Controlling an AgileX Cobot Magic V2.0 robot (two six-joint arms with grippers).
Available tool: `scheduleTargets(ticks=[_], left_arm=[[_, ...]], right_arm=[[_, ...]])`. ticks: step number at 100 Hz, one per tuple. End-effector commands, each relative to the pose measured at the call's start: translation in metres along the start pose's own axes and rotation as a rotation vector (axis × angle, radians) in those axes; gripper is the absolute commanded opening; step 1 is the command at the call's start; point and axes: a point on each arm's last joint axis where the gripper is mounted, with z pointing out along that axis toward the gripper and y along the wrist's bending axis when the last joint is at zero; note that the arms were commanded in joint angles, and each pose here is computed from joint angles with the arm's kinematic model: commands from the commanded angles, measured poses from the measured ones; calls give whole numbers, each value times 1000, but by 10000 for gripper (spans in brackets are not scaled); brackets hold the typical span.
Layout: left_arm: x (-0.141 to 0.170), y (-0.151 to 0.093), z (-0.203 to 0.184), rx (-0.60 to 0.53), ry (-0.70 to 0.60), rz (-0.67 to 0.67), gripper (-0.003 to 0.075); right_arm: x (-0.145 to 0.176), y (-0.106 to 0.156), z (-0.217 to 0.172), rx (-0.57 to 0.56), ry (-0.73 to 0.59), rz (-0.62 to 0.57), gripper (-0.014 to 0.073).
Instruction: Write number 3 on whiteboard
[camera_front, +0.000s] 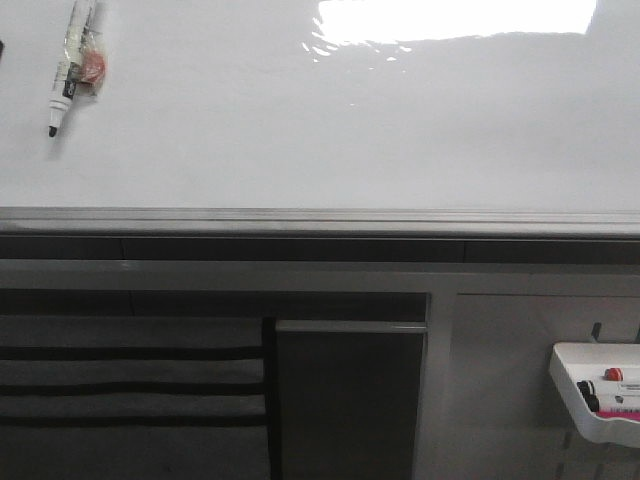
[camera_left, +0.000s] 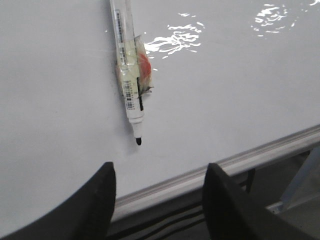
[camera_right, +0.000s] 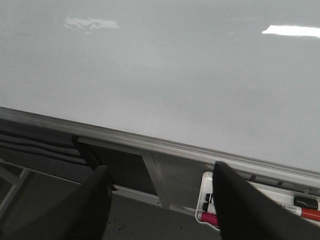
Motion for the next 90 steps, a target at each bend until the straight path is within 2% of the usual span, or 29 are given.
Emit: scheduleTargets(ticks=[1,34,90], left_arm=[[-24,3,13,-15,-106,-10,326],[-32,16,69,-55,-82,-40,312],[-29,18,97,-70,-113,-53,312]], right_arm=[[-16,2,-5,-7,-86,-12,398],[-15,2,-5,-8,-86,-13,398],[-15,2,-5,-8,-86,-13,398]])
